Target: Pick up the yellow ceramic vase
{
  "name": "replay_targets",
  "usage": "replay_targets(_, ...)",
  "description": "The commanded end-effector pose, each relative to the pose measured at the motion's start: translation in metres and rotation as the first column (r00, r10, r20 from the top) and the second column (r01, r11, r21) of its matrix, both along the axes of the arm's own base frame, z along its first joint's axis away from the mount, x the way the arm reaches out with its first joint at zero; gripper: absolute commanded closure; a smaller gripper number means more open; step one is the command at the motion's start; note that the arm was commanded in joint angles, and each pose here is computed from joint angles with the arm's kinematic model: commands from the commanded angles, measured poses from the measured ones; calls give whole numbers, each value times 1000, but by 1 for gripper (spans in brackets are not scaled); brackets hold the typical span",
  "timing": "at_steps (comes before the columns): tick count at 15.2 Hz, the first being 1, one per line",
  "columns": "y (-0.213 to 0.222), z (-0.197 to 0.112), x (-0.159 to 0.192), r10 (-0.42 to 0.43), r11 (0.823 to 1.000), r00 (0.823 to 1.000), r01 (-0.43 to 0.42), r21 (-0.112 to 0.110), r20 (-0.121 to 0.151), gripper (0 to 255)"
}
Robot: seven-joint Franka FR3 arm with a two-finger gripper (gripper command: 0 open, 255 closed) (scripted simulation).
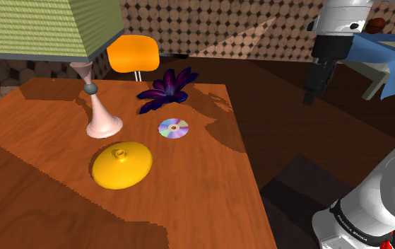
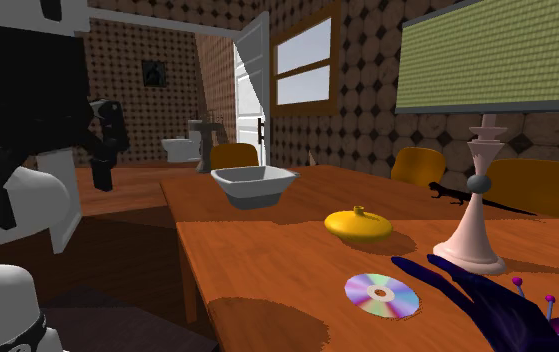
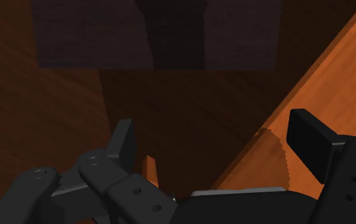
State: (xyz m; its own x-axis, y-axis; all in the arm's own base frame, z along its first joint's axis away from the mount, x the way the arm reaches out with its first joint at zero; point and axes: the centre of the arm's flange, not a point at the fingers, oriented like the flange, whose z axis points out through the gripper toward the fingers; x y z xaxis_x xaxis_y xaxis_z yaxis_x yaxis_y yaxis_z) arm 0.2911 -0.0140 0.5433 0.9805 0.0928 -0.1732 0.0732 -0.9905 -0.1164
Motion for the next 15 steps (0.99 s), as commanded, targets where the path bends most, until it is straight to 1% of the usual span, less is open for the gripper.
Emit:
replay_targets(1, 0, 0, 0, 0, 1000, 1000, 0, 0, 0, 0)
replay_targets(15, 169, -23, 71, 23, 999, 997, -20, -32, 79, 0)
